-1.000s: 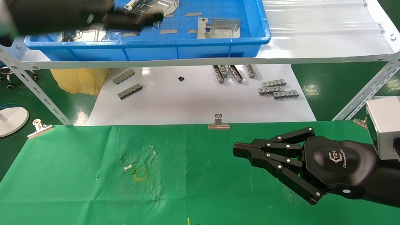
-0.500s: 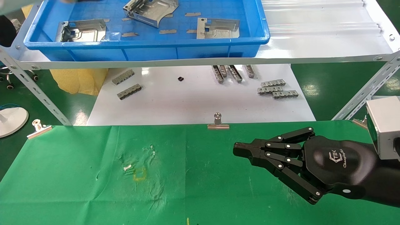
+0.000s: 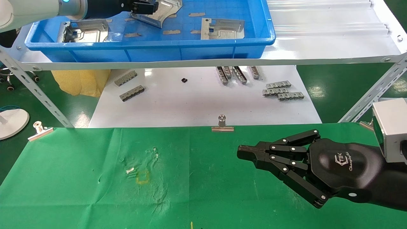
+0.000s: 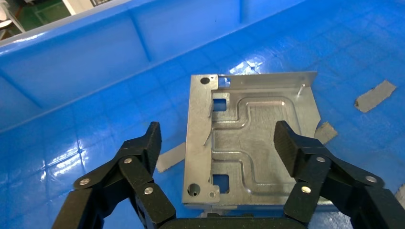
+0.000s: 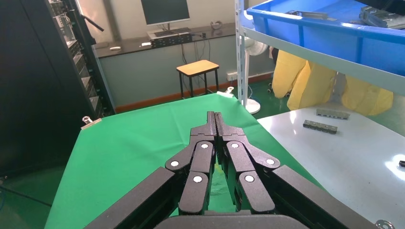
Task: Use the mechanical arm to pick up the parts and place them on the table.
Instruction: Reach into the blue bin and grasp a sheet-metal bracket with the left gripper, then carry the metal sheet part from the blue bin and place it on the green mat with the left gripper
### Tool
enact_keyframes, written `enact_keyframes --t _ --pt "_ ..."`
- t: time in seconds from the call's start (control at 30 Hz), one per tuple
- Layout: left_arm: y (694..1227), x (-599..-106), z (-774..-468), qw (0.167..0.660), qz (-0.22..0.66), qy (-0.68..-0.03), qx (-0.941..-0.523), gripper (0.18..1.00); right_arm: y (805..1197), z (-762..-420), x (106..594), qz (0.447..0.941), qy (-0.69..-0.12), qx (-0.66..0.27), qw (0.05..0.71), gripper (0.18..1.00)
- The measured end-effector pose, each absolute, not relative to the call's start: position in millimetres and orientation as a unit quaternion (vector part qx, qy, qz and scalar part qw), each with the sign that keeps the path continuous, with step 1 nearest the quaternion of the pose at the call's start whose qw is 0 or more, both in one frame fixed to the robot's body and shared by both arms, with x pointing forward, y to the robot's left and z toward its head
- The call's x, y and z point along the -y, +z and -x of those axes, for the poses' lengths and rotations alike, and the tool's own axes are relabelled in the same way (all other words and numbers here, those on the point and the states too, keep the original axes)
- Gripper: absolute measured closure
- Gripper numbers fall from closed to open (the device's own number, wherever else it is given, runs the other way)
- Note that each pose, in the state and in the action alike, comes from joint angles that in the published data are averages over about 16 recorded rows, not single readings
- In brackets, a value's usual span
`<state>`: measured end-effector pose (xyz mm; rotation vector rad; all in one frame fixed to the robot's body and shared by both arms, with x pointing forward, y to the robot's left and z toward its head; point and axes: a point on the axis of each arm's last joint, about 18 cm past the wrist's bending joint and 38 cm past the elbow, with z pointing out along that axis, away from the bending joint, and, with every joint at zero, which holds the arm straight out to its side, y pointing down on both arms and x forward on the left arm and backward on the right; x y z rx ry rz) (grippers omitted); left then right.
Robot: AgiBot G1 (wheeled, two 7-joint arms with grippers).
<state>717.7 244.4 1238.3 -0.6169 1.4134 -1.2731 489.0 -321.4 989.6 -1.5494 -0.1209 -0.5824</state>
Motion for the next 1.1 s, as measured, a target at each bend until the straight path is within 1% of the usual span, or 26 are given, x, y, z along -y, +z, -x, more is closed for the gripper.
enact_keyframes --t 0.23,0.6,0.77,0.97,1.1 --pt "1236 -245 -720 0.539 0.266 -0.538 -0.591 0.382 990 -489 321 0.689 -0.259 0.054 0.675 0.987" --pt "1235 -247 -723 0.544 0.273 -0.537 -0.583 0.641 990 -489 321 0.689 -0.259 0.054 0.675 0.971" --pt "1237 -248 -723 0.548 0.275 -0.539 -0.578 0.762 990 -489 321 0.689 -0.259 0.054 0.675 0.936" --pt "1247 -251 -717 0.550 0.270 -0.549 -0.569 0.856 990 -489 321 0.689 -0.259 0.054 0.675 0.866" --pt "1256 -257 -707 0.545 0.254 -0.560 -0.570 0.888 990 -489 321 0.689 -0.259 0.054 0.675 0.794"
